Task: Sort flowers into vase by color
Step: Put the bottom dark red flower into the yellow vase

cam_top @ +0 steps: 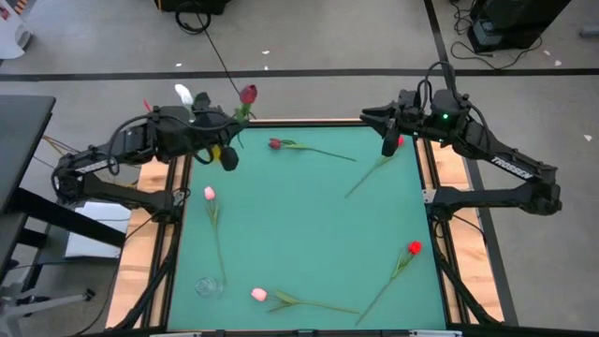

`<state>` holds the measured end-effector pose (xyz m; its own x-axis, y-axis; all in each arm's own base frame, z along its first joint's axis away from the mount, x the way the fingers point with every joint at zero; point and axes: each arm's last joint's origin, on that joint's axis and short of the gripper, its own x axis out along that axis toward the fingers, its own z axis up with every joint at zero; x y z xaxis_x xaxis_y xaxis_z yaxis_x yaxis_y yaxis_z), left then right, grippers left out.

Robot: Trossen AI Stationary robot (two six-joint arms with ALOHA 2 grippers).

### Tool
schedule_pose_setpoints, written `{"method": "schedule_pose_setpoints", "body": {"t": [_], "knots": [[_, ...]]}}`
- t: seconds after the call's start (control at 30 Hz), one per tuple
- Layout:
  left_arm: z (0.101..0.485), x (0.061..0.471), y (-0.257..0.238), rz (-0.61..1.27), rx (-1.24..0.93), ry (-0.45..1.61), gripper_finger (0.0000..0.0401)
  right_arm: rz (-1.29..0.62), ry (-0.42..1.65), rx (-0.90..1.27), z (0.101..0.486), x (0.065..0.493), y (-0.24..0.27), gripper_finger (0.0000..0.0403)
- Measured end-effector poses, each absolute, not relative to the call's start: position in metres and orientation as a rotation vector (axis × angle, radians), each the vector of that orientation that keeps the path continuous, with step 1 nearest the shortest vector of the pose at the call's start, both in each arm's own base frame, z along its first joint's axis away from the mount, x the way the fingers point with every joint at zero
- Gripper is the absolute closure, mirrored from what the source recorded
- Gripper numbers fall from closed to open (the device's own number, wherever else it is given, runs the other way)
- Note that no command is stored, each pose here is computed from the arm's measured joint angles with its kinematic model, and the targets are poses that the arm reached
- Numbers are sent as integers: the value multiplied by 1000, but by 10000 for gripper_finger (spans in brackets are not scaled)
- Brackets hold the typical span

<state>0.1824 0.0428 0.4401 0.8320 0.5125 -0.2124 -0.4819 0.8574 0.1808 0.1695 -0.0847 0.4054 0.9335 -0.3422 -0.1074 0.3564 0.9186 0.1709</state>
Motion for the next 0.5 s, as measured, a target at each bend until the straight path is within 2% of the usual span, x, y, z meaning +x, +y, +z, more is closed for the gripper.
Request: {"method": "schedule_pose_setpoints", "body": {"t": [0.3, 0.4, 0.5], "knots": [[445, 142, 54, 559, 155, 284, 400, -276, 62, 192, 407, 171, -83, 300], [446, 131, 59, 557, 146, 283, 400, -149, 45, 151, 410, 172, -79, 300], [444, 125, 63, 543, 133, 265, 400, 75, 40, 58, 412, 171, -73, 300]]}}
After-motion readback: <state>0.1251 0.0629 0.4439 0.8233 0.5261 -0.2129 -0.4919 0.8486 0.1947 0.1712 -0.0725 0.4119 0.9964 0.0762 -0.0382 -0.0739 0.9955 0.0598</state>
